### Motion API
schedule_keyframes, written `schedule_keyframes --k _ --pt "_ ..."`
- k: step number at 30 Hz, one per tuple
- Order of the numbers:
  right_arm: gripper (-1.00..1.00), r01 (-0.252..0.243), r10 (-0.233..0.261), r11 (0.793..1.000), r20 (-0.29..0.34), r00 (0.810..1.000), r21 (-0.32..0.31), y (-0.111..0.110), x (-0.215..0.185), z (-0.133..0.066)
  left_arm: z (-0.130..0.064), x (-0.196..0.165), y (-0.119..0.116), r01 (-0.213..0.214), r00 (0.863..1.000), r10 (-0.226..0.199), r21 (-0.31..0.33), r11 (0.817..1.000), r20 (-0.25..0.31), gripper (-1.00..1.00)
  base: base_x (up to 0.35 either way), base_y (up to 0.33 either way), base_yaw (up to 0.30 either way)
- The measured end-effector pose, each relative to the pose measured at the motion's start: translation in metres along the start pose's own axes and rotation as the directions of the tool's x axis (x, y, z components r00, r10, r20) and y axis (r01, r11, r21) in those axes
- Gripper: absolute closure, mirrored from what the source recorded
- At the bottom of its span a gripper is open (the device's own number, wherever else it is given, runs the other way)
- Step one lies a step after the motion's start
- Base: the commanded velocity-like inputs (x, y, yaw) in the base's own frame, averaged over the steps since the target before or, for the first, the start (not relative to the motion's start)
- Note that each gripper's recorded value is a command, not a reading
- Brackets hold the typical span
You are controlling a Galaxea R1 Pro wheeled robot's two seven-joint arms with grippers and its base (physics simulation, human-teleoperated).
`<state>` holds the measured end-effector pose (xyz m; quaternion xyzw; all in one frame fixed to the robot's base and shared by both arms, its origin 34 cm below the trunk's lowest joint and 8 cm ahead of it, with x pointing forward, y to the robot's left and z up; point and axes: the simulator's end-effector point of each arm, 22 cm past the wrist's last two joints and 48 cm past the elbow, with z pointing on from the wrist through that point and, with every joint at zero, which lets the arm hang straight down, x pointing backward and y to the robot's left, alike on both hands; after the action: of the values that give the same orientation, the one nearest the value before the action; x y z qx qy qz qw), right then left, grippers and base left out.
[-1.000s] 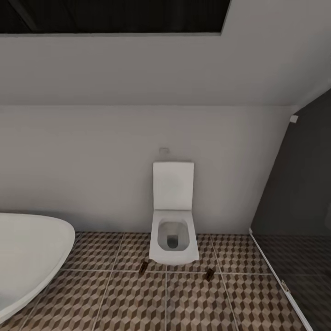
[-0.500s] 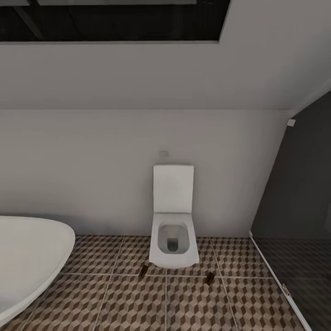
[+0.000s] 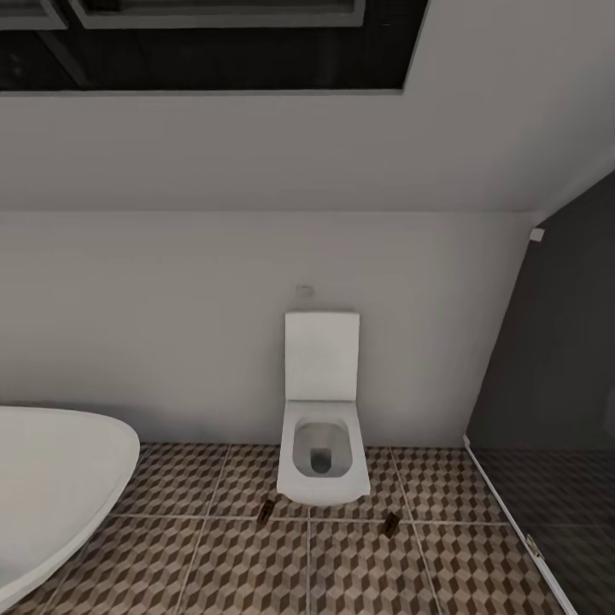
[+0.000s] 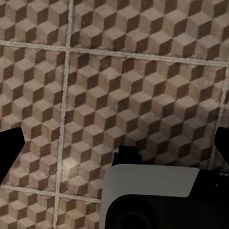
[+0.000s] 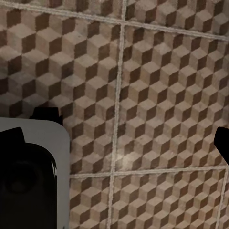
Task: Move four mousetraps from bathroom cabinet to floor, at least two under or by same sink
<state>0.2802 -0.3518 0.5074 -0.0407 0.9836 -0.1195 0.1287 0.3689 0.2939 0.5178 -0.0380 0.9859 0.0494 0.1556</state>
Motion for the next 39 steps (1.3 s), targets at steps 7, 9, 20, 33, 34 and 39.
schedule_keyframes --k 7,9,20,33,34,39 --pt "-1.0 -0.003 0.003 1.0 0.01 1.0 0.001 0.0 -0.004 0.0 -0.001 -0.005 0.0 -0.001 1.0 0.001 0.001 1.0 0.013 -1.0 0.0 0.0 0.0" --pt "-1.0 -0.003 0.003 1.0 0.013 1.0 0.002 -0.001 -0.005 -0.001 -0.002 -0.006 -0.001 0.0 1.0 0.0 0.001 1.0 0.015 -1.0 0.0 0.0 0.0" --pt "-1.0 -0.004 0.004 1.0 0.03 1.0 0.001 0.0 -0.012 -0.001 -0.004 -0.013 0.0 0.002 0.999 -0.002 0.001 1.0 0.032 -1.0 0.0 0.0 0.0" --pt "-1.0 -0.003 0.002 1.0 0.041 0.999 0.003 -0.001 -0.017 -0.002 -0.005 -0.019 0.0 0.004 0.999 -0.004 0.003 1.0 0.046 -1.0 0.0 0.0 0.0" --pt "-1.0 -0.002 0.002 1.0 0.041 0.999 0.003 -0.002 -0.017 -0.002 -0.005 -0.019 -0.001 0.004 0.999 -0.004 0.003 1.0 0.047 -1.0 0.0 0.0 0.0" --pt "-1.0 0.001 -0.001 1.0 0.04 0.999 0.004 -0.003 -0.017 -0.002 -0.005 -0.019 -0.001 0.004 0.999 -0.004 0.003 1.0 0.047 -1.0 0.0 0.0 0.0"
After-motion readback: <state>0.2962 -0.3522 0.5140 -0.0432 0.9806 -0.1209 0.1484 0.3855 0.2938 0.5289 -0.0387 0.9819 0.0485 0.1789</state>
